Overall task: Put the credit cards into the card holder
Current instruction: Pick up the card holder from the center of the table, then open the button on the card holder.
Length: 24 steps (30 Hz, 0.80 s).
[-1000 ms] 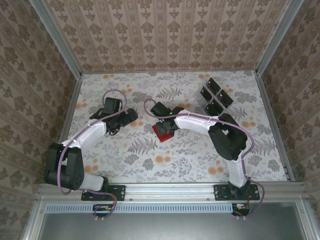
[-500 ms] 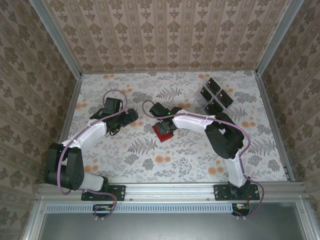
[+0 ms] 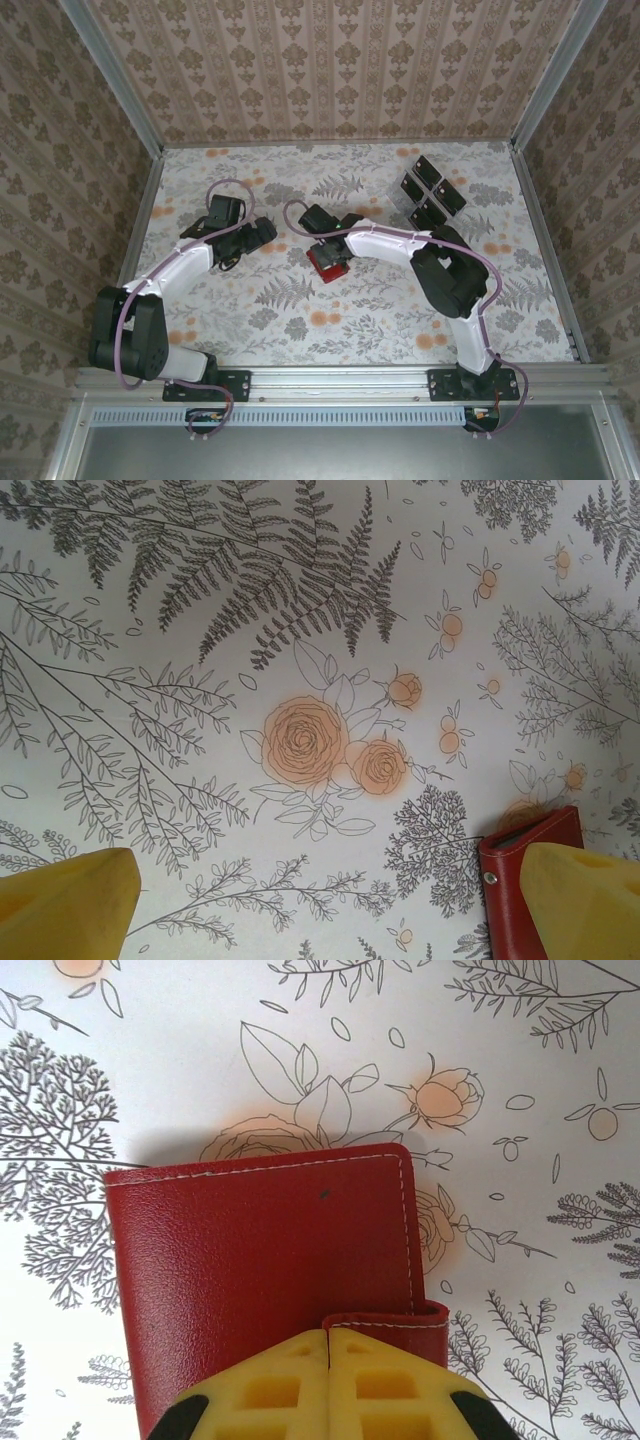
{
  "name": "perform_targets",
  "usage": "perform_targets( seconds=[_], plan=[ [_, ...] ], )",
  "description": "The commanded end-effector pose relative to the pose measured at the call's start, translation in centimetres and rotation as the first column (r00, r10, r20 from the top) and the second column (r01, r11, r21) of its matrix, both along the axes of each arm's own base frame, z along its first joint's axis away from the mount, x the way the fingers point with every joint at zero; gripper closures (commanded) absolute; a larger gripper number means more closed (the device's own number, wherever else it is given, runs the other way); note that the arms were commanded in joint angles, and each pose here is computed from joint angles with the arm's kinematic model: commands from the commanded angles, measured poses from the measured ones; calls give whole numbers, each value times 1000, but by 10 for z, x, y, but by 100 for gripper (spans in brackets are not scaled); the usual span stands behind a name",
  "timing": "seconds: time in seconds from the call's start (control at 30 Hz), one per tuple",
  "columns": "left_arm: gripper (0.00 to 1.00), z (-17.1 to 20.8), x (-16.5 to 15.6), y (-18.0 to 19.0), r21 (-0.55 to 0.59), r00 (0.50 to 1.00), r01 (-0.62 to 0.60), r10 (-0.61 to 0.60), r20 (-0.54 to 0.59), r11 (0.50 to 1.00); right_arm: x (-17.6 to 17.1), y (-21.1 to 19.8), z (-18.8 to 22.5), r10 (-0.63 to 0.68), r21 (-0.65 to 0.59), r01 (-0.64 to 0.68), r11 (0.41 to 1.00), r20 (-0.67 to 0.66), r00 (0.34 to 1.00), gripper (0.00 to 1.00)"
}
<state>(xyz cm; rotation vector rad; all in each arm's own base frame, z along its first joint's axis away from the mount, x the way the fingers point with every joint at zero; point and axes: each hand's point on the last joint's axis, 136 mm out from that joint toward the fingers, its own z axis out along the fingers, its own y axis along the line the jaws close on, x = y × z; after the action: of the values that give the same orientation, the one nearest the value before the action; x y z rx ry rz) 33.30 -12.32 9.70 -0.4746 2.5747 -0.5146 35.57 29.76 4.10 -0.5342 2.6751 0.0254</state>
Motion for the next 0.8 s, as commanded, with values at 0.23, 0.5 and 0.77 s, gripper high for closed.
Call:
perform_targets(
  seconds=[0.23,0.5,0.77],
  plan=[
    [0,15,5,-36,-125,997,39,-31,67,991,-5,8,58,-49,192,44,980,21,999,100],
    [2,14,8,-70,-263,991,54,-20,130,963,-3,20,86,-75,317,61,946,33,997,100],
    [12,27,12,-97,-381,975,78,10,224,921,-3,26,105,-86,388,67,919,32,996,100]
  ],
)
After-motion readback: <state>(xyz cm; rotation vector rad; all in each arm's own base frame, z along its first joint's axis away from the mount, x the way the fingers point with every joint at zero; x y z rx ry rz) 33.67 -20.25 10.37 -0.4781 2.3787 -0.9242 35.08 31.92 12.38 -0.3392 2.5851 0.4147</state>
